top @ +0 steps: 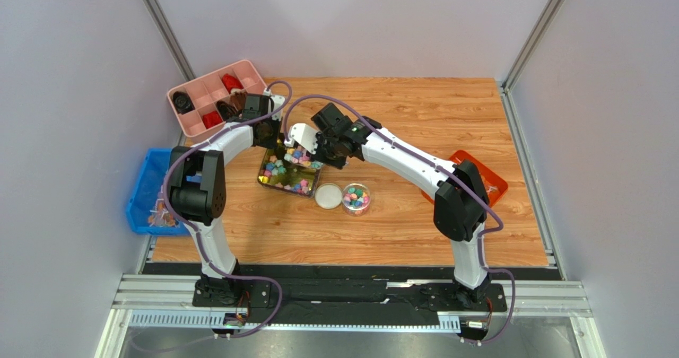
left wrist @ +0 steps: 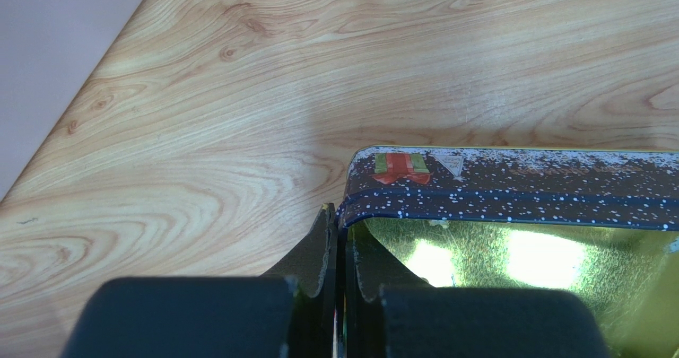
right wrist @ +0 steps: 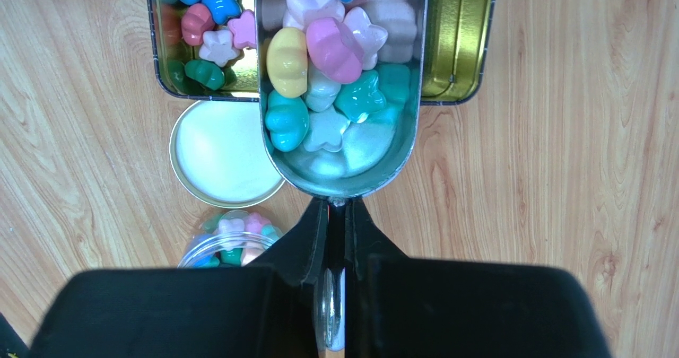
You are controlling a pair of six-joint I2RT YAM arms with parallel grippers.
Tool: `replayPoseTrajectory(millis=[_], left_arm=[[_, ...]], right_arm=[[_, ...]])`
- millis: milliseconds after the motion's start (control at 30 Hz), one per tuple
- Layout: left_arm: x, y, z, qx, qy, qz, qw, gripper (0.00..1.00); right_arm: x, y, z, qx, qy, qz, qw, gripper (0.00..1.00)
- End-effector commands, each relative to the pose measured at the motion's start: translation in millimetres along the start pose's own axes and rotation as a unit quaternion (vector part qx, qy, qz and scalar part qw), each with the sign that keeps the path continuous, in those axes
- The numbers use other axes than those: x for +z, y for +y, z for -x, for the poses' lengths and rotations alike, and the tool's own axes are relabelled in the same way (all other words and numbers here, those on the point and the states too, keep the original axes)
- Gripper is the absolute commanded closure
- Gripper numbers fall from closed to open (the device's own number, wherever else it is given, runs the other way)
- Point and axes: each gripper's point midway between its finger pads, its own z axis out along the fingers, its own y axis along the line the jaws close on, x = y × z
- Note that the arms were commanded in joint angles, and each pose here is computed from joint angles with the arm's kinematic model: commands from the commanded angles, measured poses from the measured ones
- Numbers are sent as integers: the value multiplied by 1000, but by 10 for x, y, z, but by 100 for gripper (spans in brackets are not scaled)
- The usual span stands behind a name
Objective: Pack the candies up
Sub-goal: Place the fake candies in the packing bottle.
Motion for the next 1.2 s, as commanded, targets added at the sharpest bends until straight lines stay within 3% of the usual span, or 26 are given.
replayPoseTrajectory(millis=[0, 633, 1167], left_arm=[[-158, 13, 350, 2, -49, -1, 999, 100], [-152, 12, 343, 1, -47, -1, 999, 100], [-128, 25, 327, 1, -39, 2, 999, 100]], right_arm=[[-338, -149, 273, 15, -63, -21, 998, 100], [-847, -403, 100, 45, -97, -40, 993, 100], [-1163, -36, -897, 11, 13, -50, 999, 100]])
